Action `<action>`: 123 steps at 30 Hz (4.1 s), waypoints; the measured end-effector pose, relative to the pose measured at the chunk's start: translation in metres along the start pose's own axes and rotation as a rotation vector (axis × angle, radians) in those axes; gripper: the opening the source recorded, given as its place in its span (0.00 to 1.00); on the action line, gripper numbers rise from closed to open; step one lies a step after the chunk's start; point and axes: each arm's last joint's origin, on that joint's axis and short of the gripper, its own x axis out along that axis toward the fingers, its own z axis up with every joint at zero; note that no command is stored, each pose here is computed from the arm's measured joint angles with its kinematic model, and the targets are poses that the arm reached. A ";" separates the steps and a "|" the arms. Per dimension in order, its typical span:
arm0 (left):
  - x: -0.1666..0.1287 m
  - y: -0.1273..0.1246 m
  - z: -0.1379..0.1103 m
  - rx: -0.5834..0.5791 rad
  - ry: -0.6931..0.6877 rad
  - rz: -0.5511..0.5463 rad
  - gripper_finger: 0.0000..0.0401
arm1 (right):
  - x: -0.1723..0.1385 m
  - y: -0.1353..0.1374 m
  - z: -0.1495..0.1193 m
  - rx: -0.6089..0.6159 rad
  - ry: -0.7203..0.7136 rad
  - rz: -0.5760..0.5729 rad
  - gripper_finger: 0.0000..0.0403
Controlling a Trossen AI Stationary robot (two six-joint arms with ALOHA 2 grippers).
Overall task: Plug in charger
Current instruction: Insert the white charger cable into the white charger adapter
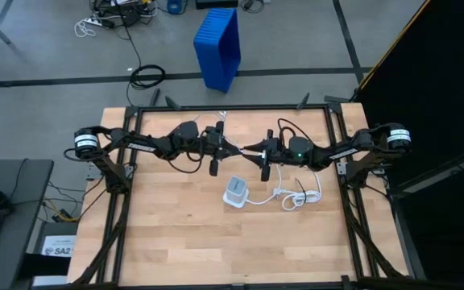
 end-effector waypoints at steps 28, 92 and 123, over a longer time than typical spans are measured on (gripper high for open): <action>0.000 -0.001 0.000 0.000 0.003 -0.005 0.01 | 0.006 0.009 0.007 -0.062 -0.009 0.026 0.00; -0.009 0.022 -0.004 -0.531 -0.036 0.445 0.26 | 0.023 0.026 0.024 -0.642 0.275 -0.540 0.00; 0.014 0.017 -0.015 -0.517 0.030 0.580 0.26 | 0.022 0.030 0.023 -0.744 0.328 -0.569 0.00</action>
